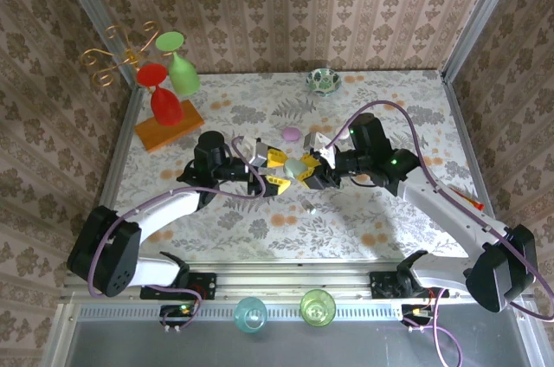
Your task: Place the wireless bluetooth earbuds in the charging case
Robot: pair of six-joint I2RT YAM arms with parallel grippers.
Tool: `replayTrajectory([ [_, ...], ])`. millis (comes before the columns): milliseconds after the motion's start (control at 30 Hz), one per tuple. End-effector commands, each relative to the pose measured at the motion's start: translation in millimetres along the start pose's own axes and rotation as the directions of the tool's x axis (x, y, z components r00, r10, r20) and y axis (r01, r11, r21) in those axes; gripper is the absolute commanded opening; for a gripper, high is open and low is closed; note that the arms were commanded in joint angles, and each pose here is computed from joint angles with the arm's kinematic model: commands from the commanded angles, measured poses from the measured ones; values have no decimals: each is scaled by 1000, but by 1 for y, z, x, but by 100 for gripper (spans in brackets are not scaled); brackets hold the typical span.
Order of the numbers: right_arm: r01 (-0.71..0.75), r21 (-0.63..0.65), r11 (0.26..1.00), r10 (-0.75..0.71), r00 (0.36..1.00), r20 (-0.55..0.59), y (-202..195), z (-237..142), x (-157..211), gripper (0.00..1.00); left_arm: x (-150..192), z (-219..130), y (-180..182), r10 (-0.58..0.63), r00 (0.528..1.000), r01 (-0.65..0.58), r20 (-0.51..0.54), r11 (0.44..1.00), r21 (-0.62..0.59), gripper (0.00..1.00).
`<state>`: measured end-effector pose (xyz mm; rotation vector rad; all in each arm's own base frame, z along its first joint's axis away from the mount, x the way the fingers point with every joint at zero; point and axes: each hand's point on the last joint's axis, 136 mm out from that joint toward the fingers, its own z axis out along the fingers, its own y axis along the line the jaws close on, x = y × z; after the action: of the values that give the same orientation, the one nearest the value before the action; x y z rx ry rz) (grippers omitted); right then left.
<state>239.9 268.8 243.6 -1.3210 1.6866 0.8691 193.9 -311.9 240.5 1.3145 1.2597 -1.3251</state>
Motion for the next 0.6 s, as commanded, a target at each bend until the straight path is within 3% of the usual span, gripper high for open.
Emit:
replayTrajectory([
  [0,31,-46,998,-30,999,23,8,-2,-11,27,-9,4,-5,-2,1000,2,9,999,54,61],
  [567,44,-57,997,-43,999,16,7,2,-8,27,-12,9,-6,-26,1000,26,6,996,81,45],
])
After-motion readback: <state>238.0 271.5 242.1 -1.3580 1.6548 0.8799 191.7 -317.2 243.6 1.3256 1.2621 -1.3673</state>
